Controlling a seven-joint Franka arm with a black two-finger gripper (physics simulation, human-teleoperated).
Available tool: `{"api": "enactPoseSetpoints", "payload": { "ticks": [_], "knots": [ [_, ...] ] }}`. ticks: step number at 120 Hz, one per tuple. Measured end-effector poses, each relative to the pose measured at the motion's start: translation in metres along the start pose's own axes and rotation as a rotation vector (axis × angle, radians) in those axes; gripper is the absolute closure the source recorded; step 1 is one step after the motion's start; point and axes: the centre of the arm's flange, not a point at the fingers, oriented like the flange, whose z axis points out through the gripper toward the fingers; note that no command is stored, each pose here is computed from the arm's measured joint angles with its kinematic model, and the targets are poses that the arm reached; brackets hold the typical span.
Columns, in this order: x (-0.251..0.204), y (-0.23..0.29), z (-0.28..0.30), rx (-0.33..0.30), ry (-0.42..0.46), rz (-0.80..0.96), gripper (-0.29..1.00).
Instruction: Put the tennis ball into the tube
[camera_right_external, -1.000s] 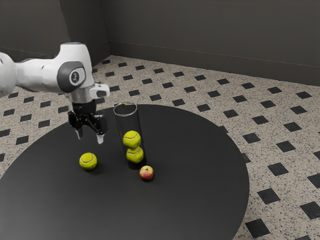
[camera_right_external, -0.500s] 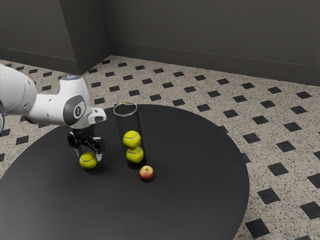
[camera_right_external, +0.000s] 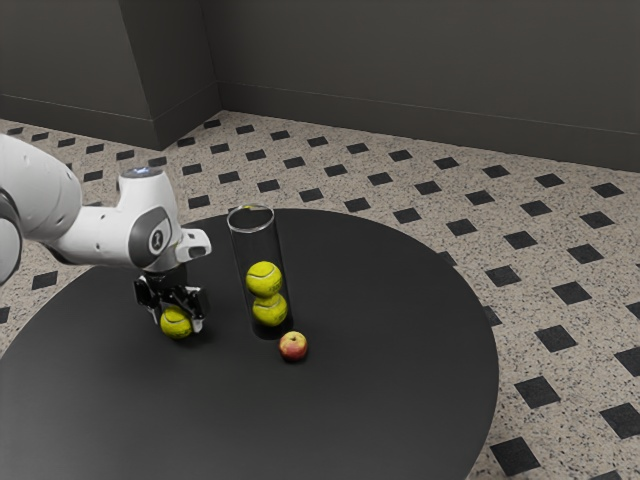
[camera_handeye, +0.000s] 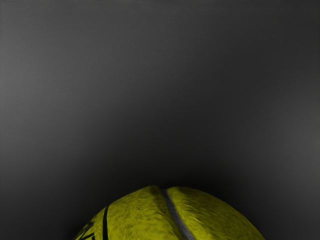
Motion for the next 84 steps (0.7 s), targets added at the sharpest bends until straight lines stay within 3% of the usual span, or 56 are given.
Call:
{"api": "enactPoseSetpoints", "payload": {
  "ticks": [53, 74, 84],
  "knots": [
    [0.002, 0.000, -0.010, 0.009, 0.030, 0.000, 0.41],
    [0.007, 0.000, -0.067, 0.011, 0.111, -0.004, 0.53],
    [0.020, 0.002, -0.112, 0.010, 0.163, -0.003, 0.48]
  ]
}}
